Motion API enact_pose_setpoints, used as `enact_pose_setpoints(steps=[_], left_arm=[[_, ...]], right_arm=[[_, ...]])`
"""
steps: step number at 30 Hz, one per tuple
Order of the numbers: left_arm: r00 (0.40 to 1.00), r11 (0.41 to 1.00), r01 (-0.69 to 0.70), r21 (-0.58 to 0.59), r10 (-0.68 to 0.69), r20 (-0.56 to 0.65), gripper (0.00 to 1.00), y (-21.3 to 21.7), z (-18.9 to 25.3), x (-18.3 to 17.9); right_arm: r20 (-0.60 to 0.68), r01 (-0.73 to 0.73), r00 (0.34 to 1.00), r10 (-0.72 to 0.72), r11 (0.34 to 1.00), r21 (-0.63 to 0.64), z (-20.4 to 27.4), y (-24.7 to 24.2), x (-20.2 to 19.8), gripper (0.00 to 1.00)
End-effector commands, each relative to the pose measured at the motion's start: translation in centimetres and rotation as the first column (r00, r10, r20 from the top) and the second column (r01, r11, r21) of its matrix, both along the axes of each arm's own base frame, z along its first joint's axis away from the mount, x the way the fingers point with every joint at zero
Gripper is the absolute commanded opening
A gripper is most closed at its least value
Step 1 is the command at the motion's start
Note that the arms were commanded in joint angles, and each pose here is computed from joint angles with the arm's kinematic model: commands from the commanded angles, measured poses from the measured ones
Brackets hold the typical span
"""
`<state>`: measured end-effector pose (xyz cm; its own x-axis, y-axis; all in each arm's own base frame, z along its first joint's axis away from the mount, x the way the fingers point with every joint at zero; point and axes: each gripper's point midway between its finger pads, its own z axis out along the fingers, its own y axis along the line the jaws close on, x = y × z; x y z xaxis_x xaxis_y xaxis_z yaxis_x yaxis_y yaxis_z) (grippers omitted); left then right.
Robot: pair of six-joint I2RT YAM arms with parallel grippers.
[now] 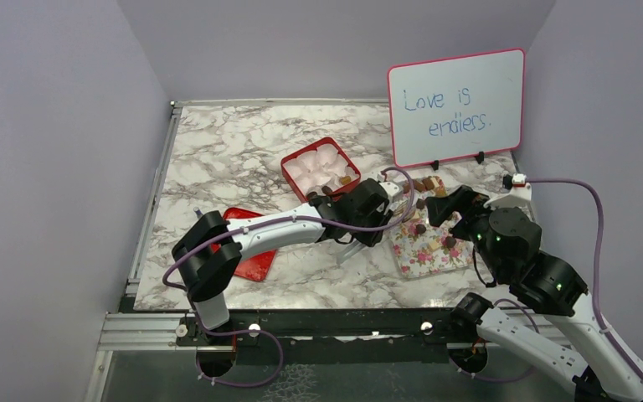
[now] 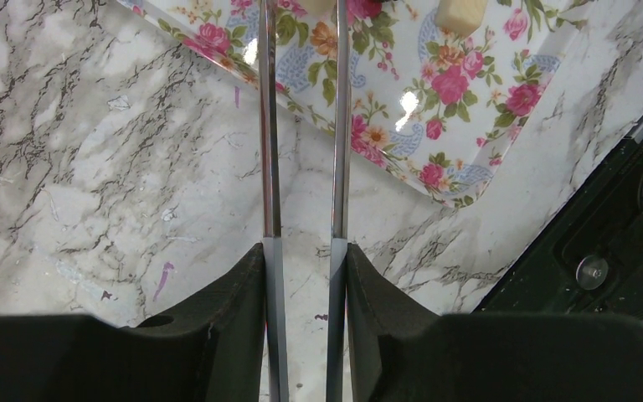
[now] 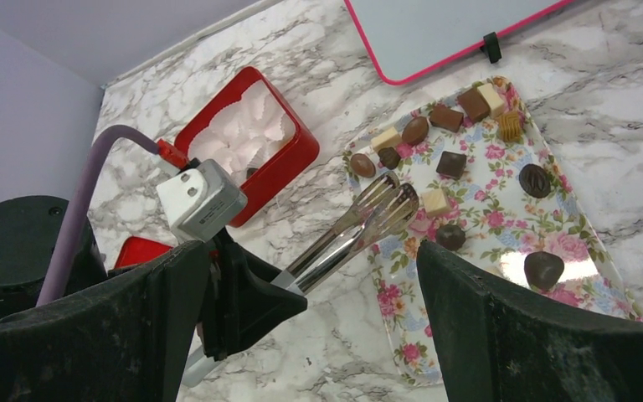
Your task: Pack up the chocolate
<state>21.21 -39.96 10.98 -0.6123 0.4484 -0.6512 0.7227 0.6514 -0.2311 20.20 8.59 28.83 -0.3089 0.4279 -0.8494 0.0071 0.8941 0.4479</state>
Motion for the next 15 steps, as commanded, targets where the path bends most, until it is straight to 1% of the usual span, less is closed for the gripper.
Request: enact_pose_setpoints(steps=[1,4,10,15], left_arm=[[0.999,0.996,-0.029,-0.087,0.032,0.039,0.27,-0.8,4.0,0.5],[0.998,0.995,-0.038,-0.089,0.042,0.038,0.27,-0.6,4.6,0.8],[0.997,0.994,-0.065,-0.086,0.069,0.042,0.27,0.0,5.6,1.9],[0.993,0.99,-0.106,-0.091,0.11,0.041,0.27,1.7,6.4,3.6]], right_arm=[[0.023,-0.041,0.999,0.041,0.999,0.002,0.4,0.6,0.0,1.0],[0.041,-0.09,0.995,0.091,0.996,-0.018,0.9,1.0,-0.4,1.0],[0.091,-0.11,0.99,0.11,0.994,-0.006,1.7,0.7,-0.9,1.0],[0.09,-0.146,0.985,0.147,0.989,-0.019,1.4,1.1,-1.2,1.0]])
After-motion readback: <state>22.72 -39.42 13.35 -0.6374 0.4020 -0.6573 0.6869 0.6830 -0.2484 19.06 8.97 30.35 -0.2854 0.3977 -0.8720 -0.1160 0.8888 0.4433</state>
